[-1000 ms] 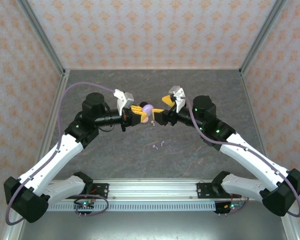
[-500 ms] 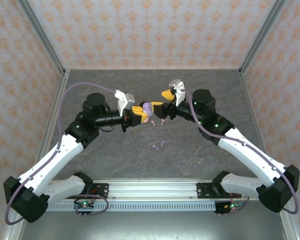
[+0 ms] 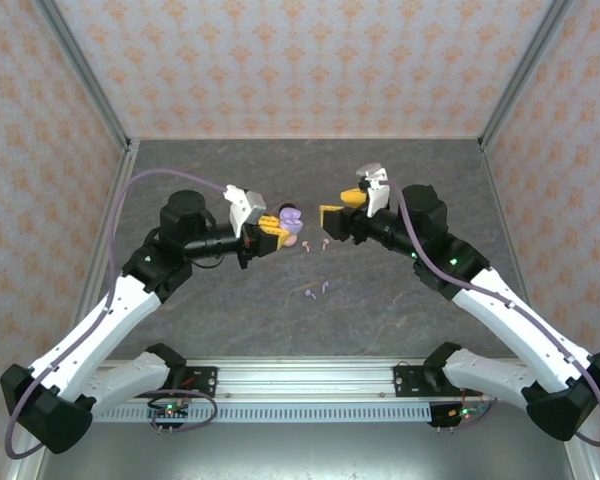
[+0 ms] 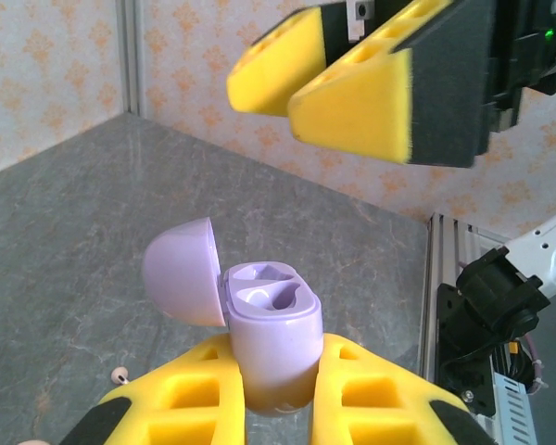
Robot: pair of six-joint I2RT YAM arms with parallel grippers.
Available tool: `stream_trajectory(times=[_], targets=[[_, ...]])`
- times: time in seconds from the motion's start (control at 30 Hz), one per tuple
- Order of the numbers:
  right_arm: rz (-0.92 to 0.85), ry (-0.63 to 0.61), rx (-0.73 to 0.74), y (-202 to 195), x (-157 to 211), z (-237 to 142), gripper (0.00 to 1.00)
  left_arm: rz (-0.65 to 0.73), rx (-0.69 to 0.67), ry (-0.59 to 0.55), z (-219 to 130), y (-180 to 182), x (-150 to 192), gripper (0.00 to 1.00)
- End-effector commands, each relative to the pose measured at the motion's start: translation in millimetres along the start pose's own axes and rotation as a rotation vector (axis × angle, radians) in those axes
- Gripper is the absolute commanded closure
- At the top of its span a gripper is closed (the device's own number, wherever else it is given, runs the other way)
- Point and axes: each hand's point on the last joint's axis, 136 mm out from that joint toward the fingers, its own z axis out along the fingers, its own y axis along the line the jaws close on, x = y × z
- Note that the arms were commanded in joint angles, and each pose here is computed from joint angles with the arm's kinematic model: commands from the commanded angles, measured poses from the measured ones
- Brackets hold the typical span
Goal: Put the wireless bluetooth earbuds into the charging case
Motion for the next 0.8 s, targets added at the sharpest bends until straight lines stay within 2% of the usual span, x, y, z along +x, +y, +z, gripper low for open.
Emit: stream_trajectory(times=[0.0,0.1,0.23,0.37,0.77], targets=[[0.116,0.085,0.153,-30,30,-4,0.35,0.048,-0.016,-0.006,-12,-8,2,0.97],[0.178,0.191,0.223,-45,66,1,0.39,0.075,-0.015,-0.042,-23,-17,-4,0.97],[0.23,0.429,0.276,-56,122,9,0.48,0.124,-0.013,-0.122,-39,-30,-23,0.97],[0.26,0.656,0.302,-55,174,21,0.51,0.167,0.011,-0.206,-51,-44,-44,0.97],[0.127,0.956,0.372,-31,254,60,0.54,0.17,0.021,-0.241,-55,-49,-52,0.98]])
